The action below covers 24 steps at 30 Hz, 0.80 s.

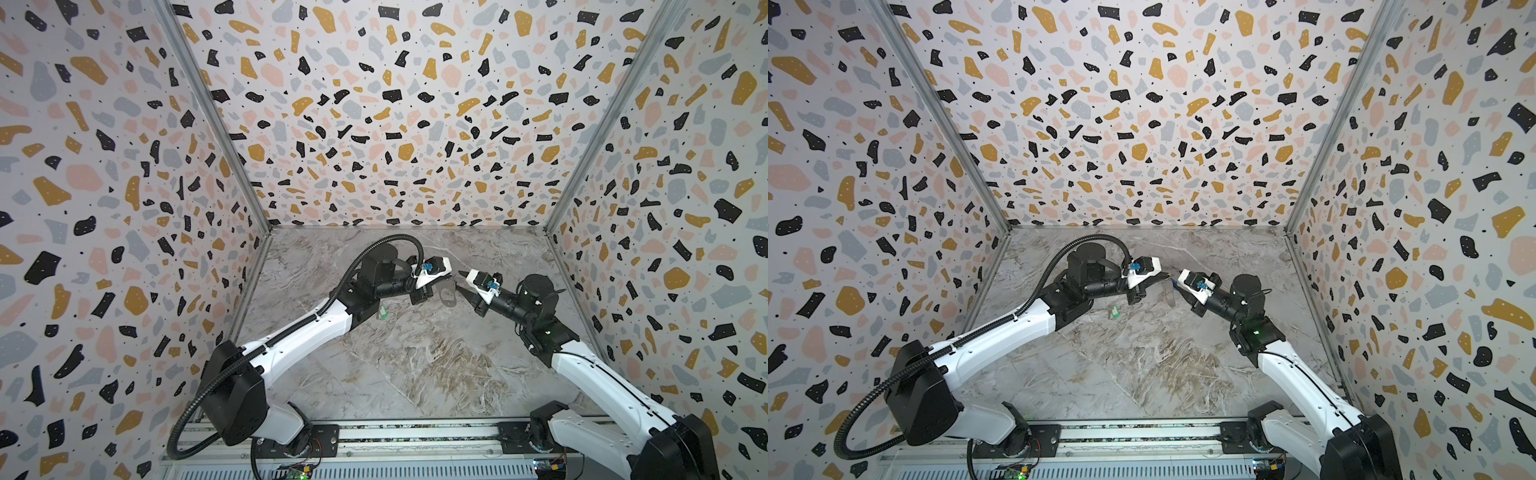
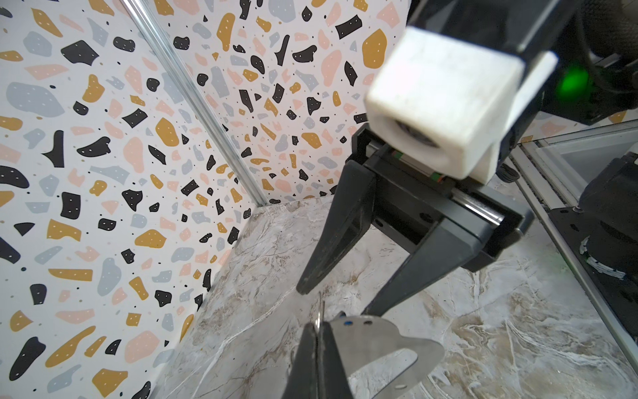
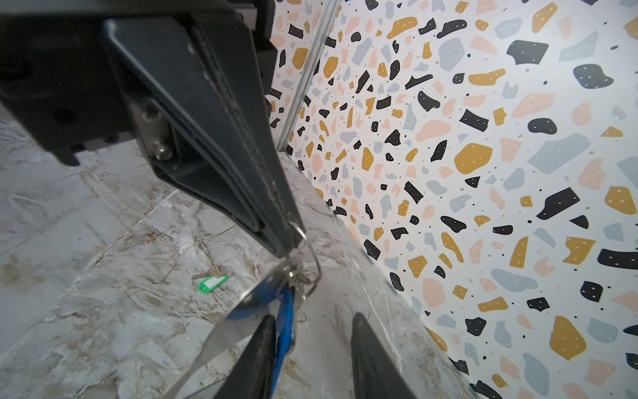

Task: Remove the keys from the keyring

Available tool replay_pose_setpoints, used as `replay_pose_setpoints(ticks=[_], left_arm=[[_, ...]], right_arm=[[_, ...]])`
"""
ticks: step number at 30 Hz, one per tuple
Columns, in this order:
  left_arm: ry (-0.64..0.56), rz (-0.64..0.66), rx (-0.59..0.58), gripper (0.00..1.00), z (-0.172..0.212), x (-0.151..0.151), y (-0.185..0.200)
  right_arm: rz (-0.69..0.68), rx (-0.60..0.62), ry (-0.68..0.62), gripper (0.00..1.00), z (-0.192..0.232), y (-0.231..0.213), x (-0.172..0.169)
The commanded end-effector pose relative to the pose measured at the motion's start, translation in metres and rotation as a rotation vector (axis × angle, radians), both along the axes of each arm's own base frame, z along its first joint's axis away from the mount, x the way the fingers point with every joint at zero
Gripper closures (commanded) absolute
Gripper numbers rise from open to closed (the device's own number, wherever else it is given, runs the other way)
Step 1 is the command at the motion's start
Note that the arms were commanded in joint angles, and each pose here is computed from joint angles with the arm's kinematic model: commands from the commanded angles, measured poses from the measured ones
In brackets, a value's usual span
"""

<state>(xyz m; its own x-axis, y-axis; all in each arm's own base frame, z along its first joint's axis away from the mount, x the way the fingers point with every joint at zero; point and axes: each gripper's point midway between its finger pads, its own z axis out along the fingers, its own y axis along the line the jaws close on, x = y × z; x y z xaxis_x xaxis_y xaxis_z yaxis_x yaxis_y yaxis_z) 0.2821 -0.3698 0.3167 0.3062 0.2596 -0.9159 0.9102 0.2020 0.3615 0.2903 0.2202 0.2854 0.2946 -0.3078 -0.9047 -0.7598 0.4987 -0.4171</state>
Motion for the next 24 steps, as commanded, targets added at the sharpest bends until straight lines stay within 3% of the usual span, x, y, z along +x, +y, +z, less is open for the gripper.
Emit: replay_pose_setpoints(ticks=[1, 7, 16, 24], left_arm=[[-0.055, -0.026, -0.056, 1.00, 0.023, -0.007, -0.002], [-0.053, -0.028, -0.064, 1.00, 0.025, -0.007, -0.002], [-0.063, -0.011, -0.042, 1.00, 0.022, -0.005, 0.000], [-0.106, 0.047, 0.013, 1.00, 0.019, 0.004, 0.004]], right_arm=[[0.008, 0.039, -0.023, 0.66, 0.022, 0.002, 0.002], [0.025, 0.047, -0.015, 0.72, 0.020, 0.005, 0.003], [0.002, 0.035, -0.050, 0.97, 0.024, 0.001, 0.003], [-0.057, -0.004, -0.120, 1.00, 0.035, -0.009, 0.002]])
